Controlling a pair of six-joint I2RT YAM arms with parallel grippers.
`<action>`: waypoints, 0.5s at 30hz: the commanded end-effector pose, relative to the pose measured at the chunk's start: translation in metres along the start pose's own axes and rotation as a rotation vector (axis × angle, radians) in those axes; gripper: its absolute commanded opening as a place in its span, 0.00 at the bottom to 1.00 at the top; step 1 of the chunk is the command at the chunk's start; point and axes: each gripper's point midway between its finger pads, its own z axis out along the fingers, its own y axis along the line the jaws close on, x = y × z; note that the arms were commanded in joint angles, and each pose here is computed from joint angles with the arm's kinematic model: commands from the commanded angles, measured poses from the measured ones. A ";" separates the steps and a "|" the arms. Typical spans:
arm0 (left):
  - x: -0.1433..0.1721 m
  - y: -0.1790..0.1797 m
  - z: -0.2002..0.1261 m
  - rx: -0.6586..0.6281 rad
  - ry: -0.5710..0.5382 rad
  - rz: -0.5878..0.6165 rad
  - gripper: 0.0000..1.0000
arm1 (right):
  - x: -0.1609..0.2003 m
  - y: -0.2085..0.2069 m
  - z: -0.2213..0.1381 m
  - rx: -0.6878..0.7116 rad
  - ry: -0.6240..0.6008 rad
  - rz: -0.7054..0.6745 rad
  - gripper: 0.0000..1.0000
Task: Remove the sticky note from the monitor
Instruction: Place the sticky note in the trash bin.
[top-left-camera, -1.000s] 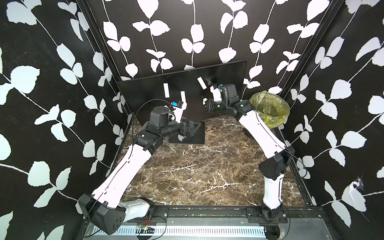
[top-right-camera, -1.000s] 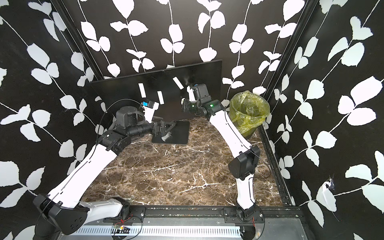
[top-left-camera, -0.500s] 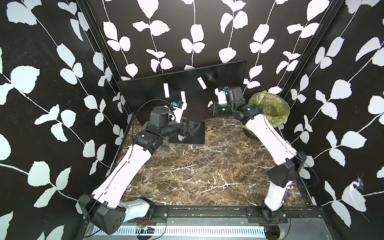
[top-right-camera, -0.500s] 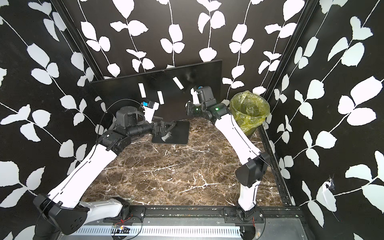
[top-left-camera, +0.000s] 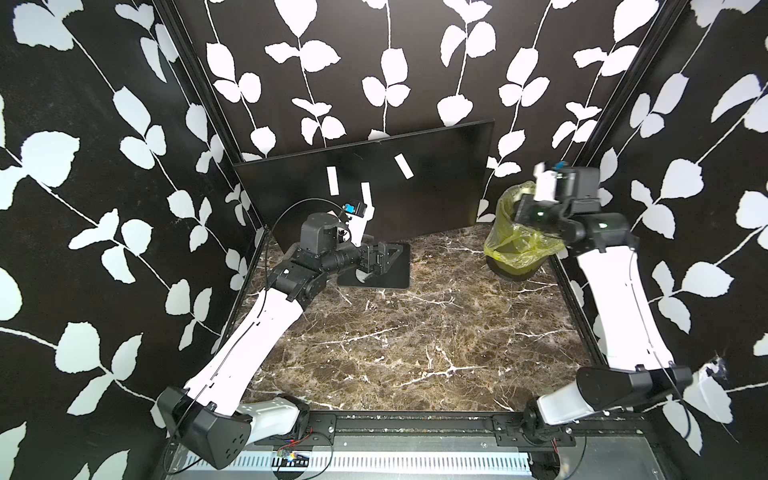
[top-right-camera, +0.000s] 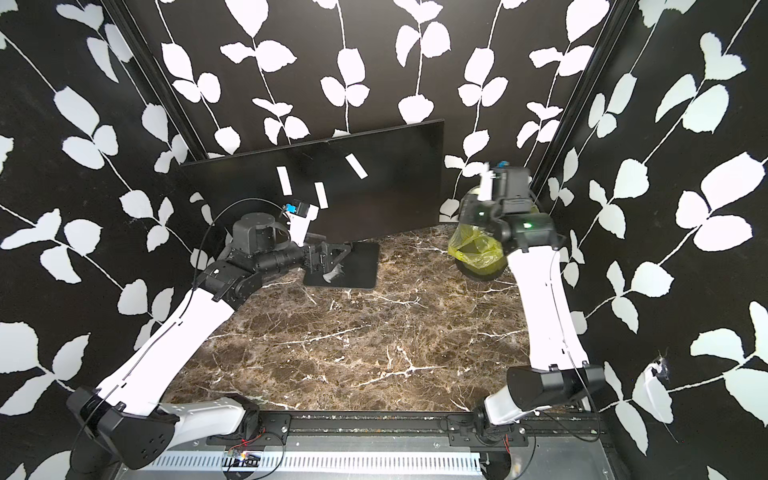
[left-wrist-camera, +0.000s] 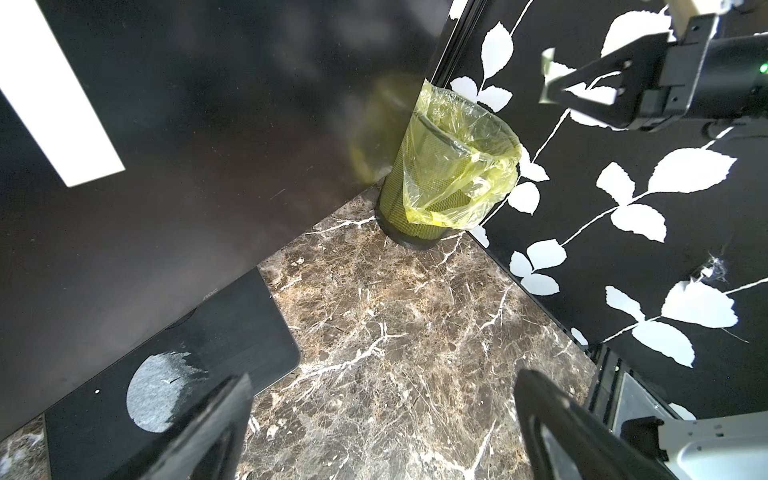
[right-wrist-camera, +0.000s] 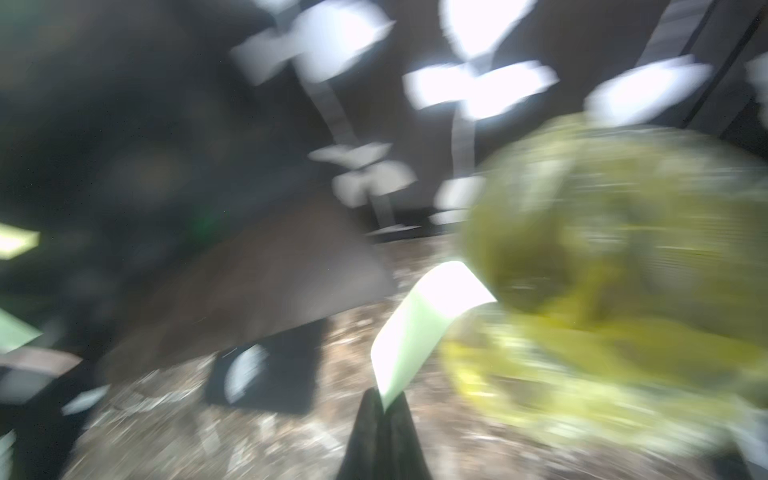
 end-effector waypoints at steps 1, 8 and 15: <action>-0.004 -0.005 0.000 0.022 -0.013 0.015 0.99 | -0.004 -0.043 0.000 0.112 0.016 -0.024 0.00; -0.005 -0.006 -0.002 0.020 -0.012 0.019 0.99 | -0.001 -0.104 0.049 0.184 0.094 0.059 0.00; -0.009 -0.008 -0.003 0.027 -0.023 0.016 0.99 | 0.022 -0.134 0.098 0.223 0.219 0.085 0.00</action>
